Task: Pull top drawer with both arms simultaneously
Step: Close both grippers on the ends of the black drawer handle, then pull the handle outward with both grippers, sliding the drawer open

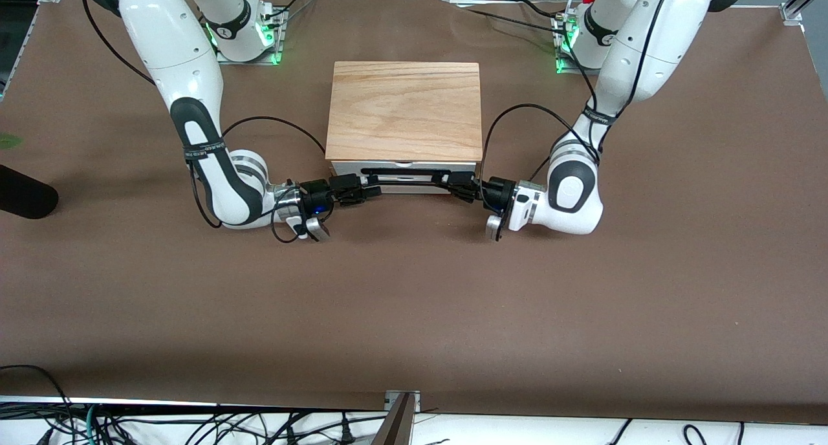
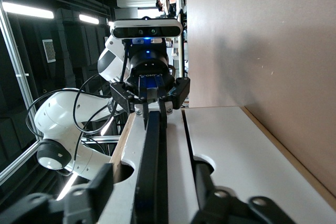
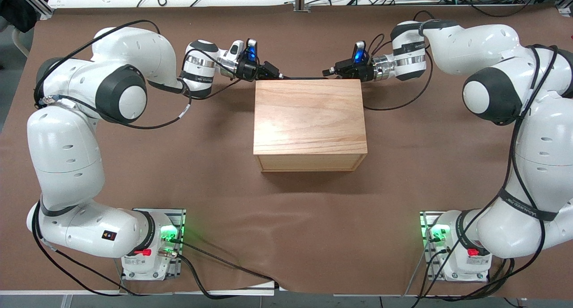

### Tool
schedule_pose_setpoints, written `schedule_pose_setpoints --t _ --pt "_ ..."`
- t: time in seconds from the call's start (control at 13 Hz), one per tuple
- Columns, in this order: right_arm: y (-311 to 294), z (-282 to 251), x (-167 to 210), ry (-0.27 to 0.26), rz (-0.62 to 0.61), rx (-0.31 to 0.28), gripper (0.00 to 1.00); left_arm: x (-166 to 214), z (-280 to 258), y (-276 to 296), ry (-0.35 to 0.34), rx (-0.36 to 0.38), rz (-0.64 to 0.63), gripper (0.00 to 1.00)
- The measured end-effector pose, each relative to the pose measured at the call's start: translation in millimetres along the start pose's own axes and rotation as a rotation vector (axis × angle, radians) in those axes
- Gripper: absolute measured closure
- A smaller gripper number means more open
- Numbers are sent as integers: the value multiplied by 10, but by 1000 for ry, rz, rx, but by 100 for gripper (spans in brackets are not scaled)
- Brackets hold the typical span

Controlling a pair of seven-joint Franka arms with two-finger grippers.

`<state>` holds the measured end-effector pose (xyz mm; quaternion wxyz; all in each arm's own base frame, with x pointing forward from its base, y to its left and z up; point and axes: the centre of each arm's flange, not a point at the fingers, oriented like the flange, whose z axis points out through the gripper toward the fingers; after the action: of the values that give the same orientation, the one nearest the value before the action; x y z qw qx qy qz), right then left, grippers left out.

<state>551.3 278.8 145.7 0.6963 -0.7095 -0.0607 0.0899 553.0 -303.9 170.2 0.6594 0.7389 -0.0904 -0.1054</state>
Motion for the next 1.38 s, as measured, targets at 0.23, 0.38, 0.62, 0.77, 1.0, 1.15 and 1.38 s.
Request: schedule_pose_setpoints --t 0.23,0.38,0.62,0.77,1.0,1.15,1.38 --pt "0 2 -1 0 0 0 55 0 0 0 0 0 4 81" --pt "0 2 -1 0 0 1 54 0 0 0 0 0 5 81" --pt "-14 14 -5 -5 -5 9 54 0 0 0 0 0 5 81" --pt "-27 27 -12 -12 -6 19 53 0 0 0 0 0 5 81" --pt "-30 30 -14 -13 -9 21 64 0 1 1 0 0 6 81" --pt "-28 27 -14 -12 -16 21 83 3 1 4 0 -1 7 81" --pt "-30 24 -12 -11 -22 22 83 9 0 8 1 -1 9 81"
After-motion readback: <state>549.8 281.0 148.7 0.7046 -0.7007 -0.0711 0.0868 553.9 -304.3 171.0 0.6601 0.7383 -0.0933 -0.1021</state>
